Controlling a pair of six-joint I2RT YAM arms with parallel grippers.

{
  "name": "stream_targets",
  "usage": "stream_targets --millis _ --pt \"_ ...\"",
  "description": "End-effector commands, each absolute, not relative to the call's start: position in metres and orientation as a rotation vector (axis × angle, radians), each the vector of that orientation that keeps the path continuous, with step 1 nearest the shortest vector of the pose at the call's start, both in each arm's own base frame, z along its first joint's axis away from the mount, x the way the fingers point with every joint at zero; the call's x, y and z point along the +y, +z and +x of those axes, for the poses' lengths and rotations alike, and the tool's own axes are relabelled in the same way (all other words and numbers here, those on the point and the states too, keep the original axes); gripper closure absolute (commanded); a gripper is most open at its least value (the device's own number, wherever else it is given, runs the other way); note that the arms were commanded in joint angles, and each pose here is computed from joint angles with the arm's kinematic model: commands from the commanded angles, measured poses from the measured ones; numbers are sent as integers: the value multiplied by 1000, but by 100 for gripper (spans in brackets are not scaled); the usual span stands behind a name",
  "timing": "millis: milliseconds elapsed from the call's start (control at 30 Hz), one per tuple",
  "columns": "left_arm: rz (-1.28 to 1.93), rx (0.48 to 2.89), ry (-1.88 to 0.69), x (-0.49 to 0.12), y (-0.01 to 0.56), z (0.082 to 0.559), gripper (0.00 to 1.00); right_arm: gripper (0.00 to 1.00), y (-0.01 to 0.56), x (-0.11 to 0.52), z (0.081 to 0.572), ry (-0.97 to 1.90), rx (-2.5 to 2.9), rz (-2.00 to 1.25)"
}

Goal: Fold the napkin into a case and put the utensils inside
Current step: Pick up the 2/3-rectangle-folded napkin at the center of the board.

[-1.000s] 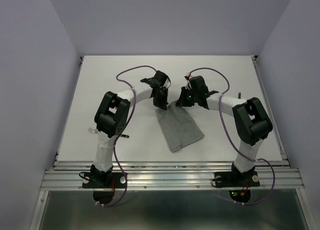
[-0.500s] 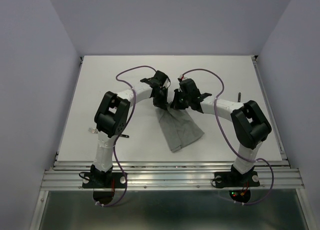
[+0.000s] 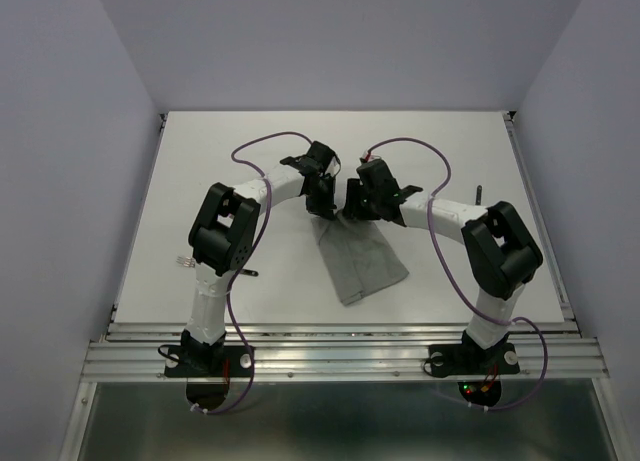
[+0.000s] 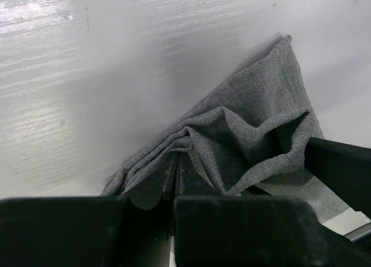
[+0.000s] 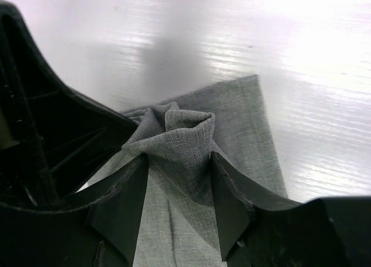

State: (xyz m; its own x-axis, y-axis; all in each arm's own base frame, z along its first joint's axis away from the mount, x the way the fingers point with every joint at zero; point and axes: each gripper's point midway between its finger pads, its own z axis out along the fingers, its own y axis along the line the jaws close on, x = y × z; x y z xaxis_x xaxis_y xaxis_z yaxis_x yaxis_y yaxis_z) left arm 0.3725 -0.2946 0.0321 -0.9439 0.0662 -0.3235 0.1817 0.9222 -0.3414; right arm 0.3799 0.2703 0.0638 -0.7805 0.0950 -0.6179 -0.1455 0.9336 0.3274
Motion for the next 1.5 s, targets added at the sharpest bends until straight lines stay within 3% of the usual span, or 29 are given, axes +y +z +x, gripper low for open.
stream_targets --millis 0,533,833,1300,1367,1467 --pt "177 2828 -485 -284 13 365 100 46 94 253 391 366 2330 42" --pt "173 2830 -479 -282 12 365 100 45 54 214 425 354 2440 64" --pt "178 2834 -477 -282 9 364 100 48 35 239 419 497 2497 -121" --pt "179 2835 -481 -283 9 365 100 54 8 238 414 405 2563 -264" --pt "176 2838 -480 -283 8 364 100 62 4 237 412 401 2573 -265" --pt "176 2840 -477 -282 8 364 100 83 2 235 411 392 2579 -248"
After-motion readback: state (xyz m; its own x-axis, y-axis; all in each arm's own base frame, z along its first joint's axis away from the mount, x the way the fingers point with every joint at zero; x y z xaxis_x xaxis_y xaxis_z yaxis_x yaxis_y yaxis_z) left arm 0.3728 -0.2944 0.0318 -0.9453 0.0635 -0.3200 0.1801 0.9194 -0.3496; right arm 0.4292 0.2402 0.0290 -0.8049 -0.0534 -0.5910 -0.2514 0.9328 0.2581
